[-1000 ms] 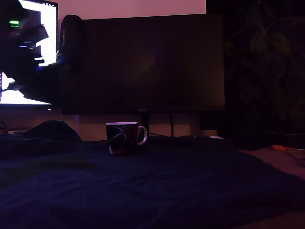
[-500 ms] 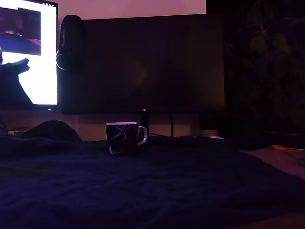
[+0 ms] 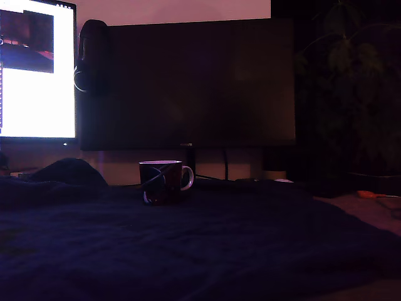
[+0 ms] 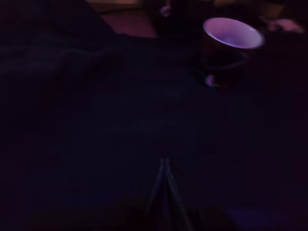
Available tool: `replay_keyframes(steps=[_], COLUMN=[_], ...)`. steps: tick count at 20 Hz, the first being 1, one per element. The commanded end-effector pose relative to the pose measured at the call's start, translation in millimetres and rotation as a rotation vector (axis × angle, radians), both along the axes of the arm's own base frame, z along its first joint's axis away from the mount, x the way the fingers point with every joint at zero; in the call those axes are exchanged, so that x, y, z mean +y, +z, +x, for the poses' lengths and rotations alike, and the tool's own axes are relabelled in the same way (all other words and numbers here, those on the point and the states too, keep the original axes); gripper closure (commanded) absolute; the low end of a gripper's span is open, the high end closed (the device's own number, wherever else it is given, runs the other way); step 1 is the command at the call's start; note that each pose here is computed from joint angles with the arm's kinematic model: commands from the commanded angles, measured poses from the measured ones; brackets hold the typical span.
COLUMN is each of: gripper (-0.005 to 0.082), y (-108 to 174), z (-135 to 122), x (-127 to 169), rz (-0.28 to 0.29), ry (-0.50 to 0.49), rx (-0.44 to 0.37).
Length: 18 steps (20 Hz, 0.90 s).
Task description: Pick up the coffee capsules on the table and drop them inside the coffee cup
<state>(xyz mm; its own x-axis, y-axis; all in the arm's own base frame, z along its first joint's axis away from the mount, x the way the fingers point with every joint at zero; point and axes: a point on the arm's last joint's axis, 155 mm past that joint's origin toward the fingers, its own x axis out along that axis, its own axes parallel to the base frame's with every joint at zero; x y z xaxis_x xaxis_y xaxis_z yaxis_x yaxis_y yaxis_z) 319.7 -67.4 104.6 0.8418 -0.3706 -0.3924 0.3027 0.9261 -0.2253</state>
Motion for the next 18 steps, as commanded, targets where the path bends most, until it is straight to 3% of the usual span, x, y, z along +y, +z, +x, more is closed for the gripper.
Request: replay_keyframes(steps=[1, 8, 18], gripper=[0.0790, 0.0790, 0.0790], y=[-1.5, 1.6, 6.8], z=[-9.0, -33.9, -54.0], x=[0.3, 10.8, 30.4], rz=[-0.020, -0.073, 0.001], ry=[0.008, 0.096, 0.194], rx=[-0.014, -0.082, -0.140])
